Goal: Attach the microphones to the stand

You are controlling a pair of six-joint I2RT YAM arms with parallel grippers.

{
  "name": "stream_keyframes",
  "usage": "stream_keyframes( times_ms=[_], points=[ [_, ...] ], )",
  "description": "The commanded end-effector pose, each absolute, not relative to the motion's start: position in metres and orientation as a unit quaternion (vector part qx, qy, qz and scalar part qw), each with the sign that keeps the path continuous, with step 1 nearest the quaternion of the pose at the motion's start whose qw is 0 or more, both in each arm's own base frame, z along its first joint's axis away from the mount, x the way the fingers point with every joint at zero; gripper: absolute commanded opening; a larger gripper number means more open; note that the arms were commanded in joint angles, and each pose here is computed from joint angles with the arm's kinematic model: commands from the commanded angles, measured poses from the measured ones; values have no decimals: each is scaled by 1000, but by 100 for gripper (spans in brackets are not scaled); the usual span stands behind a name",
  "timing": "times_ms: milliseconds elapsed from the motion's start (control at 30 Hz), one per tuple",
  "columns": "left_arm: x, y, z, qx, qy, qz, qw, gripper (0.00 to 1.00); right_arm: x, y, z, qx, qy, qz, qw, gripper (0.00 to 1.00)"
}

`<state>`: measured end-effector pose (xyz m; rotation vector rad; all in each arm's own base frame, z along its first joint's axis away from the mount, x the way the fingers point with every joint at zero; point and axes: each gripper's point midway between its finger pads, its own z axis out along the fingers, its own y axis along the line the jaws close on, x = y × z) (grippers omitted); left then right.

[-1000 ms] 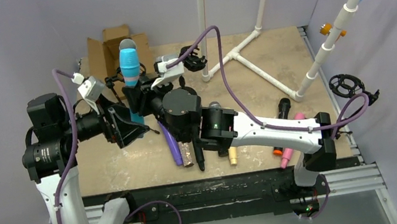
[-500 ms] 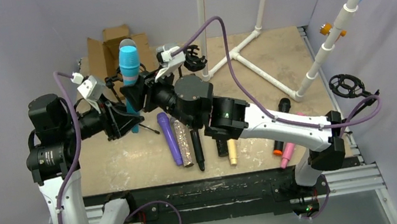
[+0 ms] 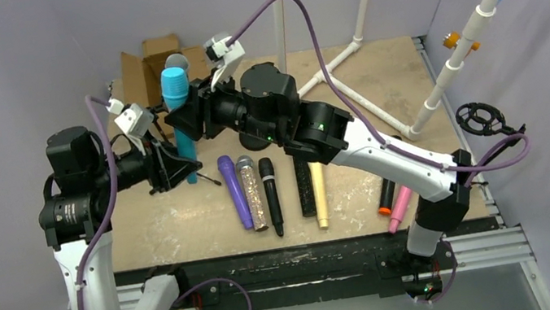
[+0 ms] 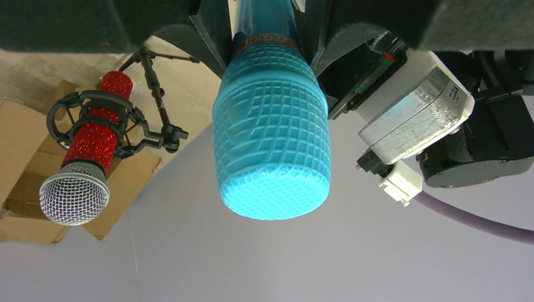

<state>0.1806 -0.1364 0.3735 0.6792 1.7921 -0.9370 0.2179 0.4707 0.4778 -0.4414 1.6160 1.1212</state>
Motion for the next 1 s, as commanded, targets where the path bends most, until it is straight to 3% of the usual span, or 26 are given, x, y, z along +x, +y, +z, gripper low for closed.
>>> stream_keyframes(
  times_ms=[0, 67, 100, 167, 200, 267, 567, 967],
  points=[
    [190, -137, 392, 310, 713, -363, 514, 0, 202, 470, 475, -235, 682, 487, 492, 15],
    [193, -138, 392, 309, 715, -362, 512, 0, 216, 461, 473, -228, 690, 469, 502, 1],
    [195, -138, 393, 307, 717, -360, 512, 1, 225, 453, 474, -220, 691, 456, 516, 0],
    [202, -136, 391, 294, 728, -353, 508, 64, 251, 431, 482, -187, 691, 409, 566, 0],
    [205, -135, 390, 290, 731, -350, 509, 83, 261, 419, 487, -175, 689, 391, 584, 0],
    [210, -135, 387, 287, 735, -341, 511, 96, 291, 388, 499, -129, 686, 341, 630, 0],
    [237, -138, 348, 266, 779, -300, 483, 100, 386, 266, 511, 31, 629, 185, 754, 0],
    [253, -152, 313, 288, 803, -280, 441, 100, 459, 255, 471, 70, 622, 156, 764, 0]
  ],
)
